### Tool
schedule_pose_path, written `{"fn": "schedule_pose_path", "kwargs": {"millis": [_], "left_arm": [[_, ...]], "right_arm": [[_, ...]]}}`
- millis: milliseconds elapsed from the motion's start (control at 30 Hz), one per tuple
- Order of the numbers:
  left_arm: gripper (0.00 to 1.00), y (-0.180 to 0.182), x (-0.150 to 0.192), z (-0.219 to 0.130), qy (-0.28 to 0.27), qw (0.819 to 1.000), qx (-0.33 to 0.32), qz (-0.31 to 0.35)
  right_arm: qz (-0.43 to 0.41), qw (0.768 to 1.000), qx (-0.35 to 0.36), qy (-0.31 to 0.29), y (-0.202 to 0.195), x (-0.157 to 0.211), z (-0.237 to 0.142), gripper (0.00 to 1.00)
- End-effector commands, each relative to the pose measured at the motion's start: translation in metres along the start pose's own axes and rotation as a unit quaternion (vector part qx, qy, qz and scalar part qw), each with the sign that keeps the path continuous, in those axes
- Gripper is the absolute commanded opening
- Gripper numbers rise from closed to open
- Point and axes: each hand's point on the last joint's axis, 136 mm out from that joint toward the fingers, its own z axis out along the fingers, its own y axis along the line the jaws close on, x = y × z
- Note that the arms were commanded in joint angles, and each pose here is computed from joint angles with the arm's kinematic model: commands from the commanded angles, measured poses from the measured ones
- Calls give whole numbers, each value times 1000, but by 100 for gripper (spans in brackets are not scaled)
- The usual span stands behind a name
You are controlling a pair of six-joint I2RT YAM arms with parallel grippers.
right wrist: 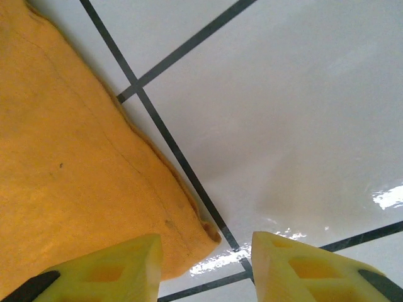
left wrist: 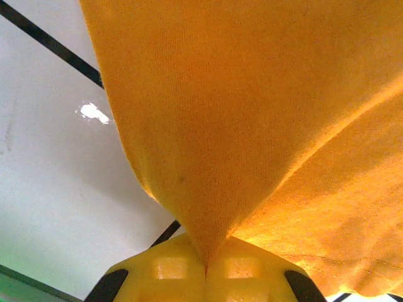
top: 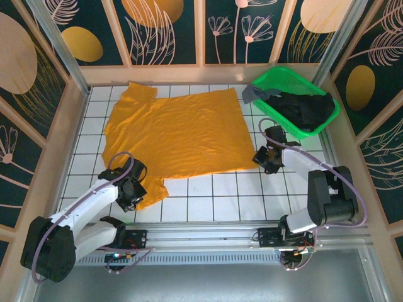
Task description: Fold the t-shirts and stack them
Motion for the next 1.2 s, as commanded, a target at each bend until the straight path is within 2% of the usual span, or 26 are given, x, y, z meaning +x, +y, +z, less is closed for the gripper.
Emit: {"fn": "schedule_pose_path", "kwargs": {"millis": [0,200,467,600,767,933,1033,1167], "left_arm": [[0,3,-1,-5,-3,1000,-11,-9],[0,5,3,-5,5,1000,-11,-9],[0,8,5,-13,2,999,1,-36],[0,10,7,-15,5,999,2,-43],[0,21,15,-19,13,998,0,-58],[0,30,22,-24,17,998,7,-64],[0,16,12,-30,-2,998,28,-59],[0,-24,-18,-53,-51,993,86,-64]], "right_arm": [[12,1000,-9,11,3,4,4,40],[13,1000,-9,22,5,7,12,32],[27,999,25,35,-11,19,15,14],[28,998,42,29,-20,24,12,1],[33,997,53,32,-30,34,2,0],[16,998,45,34,-21,47,-20,0],[17,999,32,32,-15,47,-22,0],[27,999,23,31,-6,36,-19,0]]}}
